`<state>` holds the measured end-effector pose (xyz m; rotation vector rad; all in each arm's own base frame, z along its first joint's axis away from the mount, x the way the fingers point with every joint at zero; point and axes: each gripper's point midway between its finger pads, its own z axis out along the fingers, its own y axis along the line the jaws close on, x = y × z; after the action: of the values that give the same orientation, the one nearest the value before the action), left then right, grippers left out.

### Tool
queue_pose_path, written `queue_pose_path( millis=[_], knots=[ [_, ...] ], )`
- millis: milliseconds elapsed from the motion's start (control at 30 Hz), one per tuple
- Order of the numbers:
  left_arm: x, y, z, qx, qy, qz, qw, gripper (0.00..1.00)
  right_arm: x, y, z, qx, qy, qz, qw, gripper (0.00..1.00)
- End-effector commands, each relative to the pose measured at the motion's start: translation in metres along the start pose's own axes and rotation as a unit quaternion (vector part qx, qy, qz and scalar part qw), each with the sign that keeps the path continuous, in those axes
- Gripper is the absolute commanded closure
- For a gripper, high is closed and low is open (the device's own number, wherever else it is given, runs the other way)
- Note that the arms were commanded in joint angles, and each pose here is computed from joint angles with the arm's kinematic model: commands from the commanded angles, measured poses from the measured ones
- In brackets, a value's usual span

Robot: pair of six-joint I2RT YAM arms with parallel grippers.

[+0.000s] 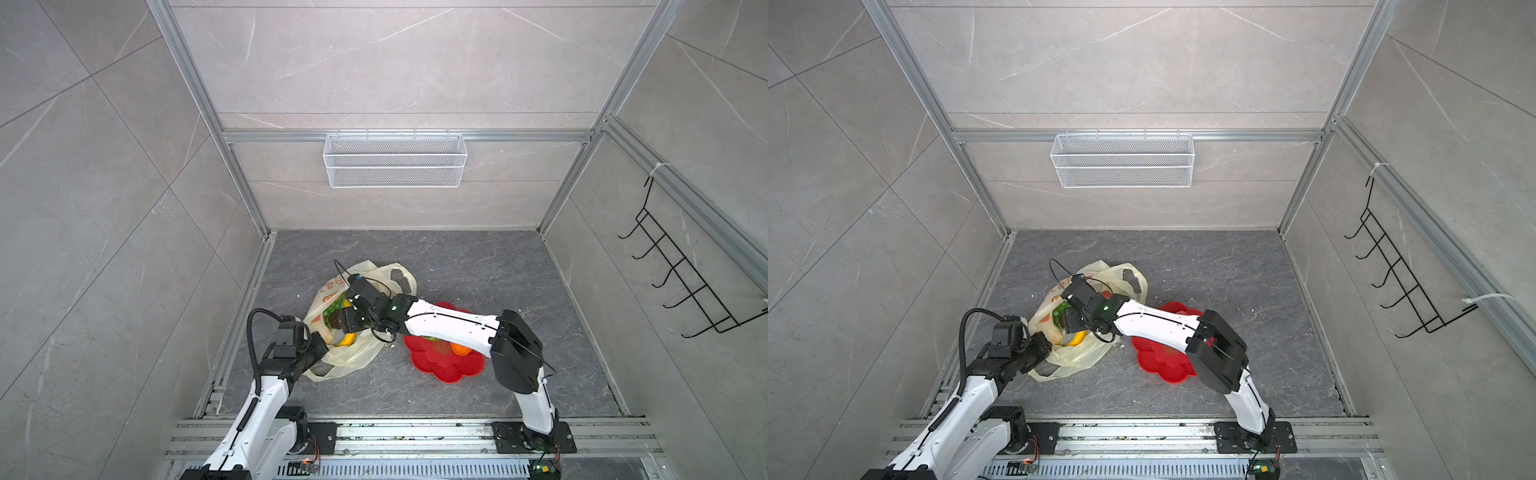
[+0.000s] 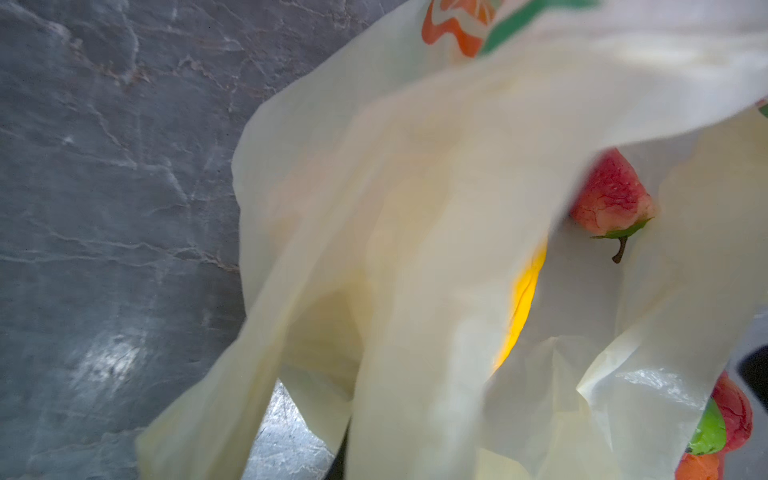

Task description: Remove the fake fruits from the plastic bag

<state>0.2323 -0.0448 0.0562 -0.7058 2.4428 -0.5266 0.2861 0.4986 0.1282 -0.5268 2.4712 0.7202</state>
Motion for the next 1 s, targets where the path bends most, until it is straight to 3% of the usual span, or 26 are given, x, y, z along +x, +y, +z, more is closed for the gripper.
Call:
queue_pose_path(
  millis=[0,367,567,967],
  knots=[
    [-0.005,0.003,-0.003,-0.014,-0.011,-0.009,1.0,0.97,-0.003,0.015,0.009,-0.006,0.005,-0.017,1.0,0.37],
    [-0.008,-0.003,-0.006,0.008,-0.023,0.001,1.0,0.99,-0.004,-0.011,0.054,0.087,0.013,-0.027,0.996,0.37],
    [-0.007,-0.005,-0.007,0.013,-0.025,0.004,1.0,0.99,0.001,-0.01,0.07,0.096,0.029,-0.031,0.994,0.29],
    [-0.008,-0.009,-0.007,0.023,-0.024,0.01,0.999,0.98,0.01,-0.019,0.096,0.119,0.046,-0.039,0.991,0.29]
  ],
)
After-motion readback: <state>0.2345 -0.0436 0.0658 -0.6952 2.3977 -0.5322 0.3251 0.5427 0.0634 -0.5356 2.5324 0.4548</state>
